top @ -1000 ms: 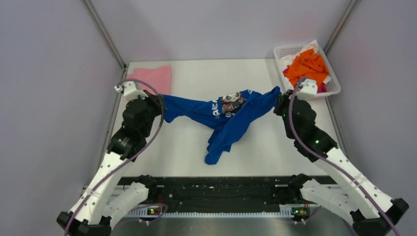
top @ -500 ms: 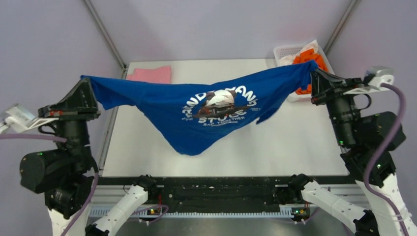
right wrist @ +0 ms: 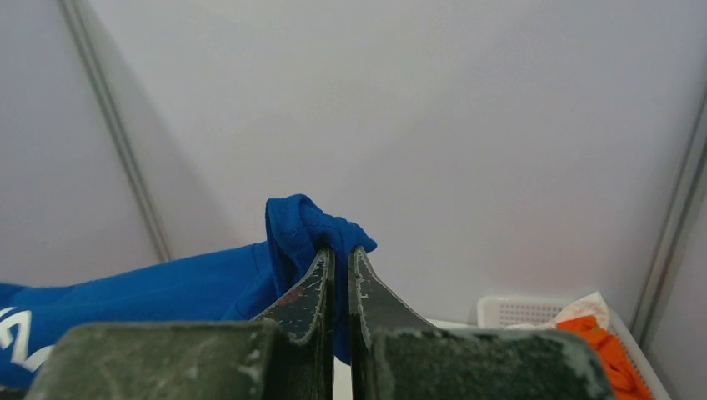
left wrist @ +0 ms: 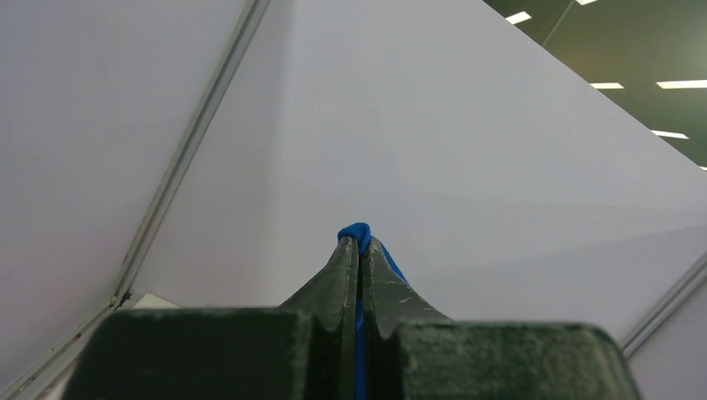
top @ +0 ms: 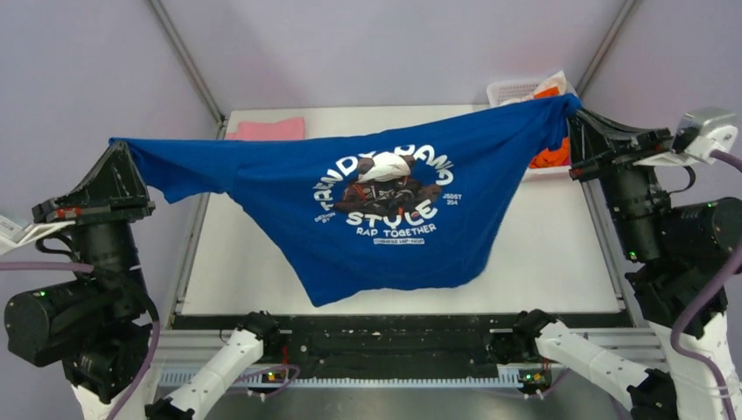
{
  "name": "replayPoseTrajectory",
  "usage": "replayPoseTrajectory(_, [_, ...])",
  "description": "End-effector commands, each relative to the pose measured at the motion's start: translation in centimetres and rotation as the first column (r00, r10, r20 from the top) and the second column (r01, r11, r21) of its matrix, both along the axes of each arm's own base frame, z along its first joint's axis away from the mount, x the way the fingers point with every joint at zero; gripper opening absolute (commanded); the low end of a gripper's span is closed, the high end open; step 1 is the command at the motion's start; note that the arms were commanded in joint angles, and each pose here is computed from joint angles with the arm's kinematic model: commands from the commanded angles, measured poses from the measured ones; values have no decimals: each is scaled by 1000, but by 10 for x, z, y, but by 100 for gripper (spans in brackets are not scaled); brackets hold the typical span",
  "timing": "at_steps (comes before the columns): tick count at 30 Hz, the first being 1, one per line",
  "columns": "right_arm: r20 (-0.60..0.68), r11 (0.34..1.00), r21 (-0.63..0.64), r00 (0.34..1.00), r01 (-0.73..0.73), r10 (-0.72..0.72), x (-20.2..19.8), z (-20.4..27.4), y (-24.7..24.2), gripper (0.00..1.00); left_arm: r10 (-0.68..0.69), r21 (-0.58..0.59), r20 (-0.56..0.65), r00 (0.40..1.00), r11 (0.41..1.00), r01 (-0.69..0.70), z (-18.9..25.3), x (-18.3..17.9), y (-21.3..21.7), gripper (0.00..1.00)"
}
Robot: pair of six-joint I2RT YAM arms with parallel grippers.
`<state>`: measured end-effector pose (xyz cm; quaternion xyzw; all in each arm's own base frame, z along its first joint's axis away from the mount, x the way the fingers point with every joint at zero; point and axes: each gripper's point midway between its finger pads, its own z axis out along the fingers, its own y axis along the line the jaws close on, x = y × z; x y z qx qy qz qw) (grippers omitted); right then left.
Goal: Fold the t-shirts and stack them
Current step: Flatten out the tshirt
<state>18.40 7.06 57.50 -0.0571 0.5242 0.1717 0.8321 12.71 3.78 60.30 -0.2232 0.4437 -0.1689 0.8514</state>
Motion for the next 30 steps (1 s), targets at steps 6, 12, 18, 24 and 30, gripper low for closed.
replayPoseTrajectory(6, [-174, 883, -202, 872, 424, -458, 128, -69, -4, 0, 294, 56, -304, 906, 955, -291, -90, 120, -1, 0])
replayPoseTrajectory(12, [-333, 945, -199, 889, 259, -313, 253, -170, 8, 0, 452, 196, -589, 670, 884, -425, -233, 230, 11, 0])
replayPoseTrajectory(18, [-482, 940, -322, 836, 110, -263, 378, -302, 50, 43, 338, 182, -857, 389, 905, -386, -381, 325, 35, 24])
replayPoseTrajectory(24, [-521, 966, -242, 828, 90, -208, 398, -310, 66, 99, 223, 108, -887, 405, 951, -289, -390, 342, 12, 99])
replayPoseTrajectory(30, [-591, 988, -140, 794, 71, -141, 326, -318, 67, 99, -34, -31, -819, 573, 999, 15, -371, 346, -43, 99])
